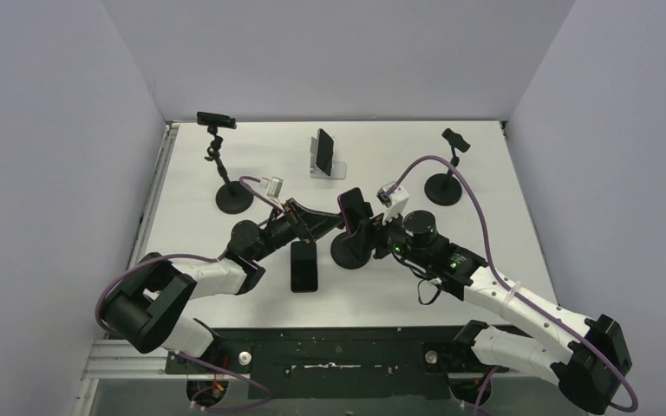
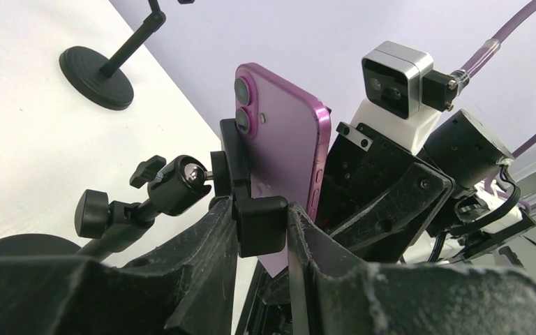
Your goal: Remove the phone from the phone stand
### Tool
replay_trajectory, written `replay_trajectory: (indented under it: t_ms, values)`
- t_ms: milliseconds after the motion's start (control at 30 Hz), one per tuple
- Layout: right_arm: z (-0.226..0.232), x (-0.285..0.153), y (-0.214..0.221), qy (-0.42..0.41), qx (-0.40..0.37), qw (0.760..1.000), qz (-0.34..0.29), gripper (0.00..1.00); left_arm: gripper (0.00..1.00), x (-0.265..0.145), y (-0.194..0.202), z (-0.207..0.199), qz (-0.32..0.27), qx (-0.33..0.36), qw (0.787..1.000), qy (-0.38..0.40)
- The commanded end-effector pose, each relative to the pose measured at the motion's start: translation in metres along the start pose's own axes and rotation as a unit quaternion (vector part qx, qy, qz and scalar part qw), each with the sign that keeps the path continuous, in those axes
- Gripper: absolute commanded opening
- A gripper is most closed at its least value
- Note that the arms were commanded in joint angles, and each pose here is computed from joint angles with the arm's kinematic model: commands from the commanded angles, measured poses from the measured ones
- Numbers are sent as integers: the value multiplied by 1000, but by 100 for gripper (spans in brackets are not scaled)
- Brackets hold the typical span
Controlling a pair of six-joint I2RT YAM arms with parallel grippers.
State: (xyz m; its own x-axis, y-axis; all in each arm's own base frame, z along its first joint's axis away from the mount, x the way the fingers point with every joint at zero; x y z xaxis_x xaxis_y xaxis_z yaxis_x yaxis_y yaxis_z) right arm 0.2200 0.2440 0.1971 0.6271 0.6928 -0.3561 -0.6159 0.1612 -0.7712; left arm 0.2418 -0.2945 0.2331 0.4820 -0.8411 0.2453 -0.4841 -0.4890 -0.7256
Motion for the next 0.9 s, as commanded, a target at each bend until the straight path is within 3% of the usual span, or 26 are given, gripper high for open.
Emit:
replay_trajectory:
  t_ms: [0, 433, 667, 867]
  values:
    - [8, -7, -20, -25, 10, 999, -38, 0, 0, 2, -7, 3, 1, 35, 999, -13]
    - [68, -23, -36, -156, 5, 987, -32, 0, 0, 15, -1, -3, 24, 58, 998, -24]
    - [92, -35, -42, -175, -15, 984, -30, 0, 38, 17, -10, -7, 21, 68, 997, -32]
    - [100, -48, -49, -171, -30, 984, -34, 0, 60, 13, -23, -16, 4, 81, 996, -37]
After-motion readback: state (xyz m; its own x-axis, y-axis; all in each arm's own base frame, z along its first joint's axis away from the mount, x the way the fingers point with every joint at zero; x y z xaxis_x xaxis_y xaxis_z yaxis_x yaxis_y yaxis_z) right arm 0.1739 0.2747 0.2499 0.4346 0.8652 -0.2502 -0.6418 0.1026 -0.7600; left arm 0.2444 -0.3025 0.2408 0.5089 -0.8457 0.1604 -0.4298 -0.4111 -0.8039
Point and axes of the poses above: each gripper's point midway between its finger pads, its own x axis out along the fingers, its own z axis along the line the jaws close on, y = z × x, the point moved 2 cm from there along -x, back along the fingers, and after that the axes turned 14 degrees about x, right-handed, at the moved point
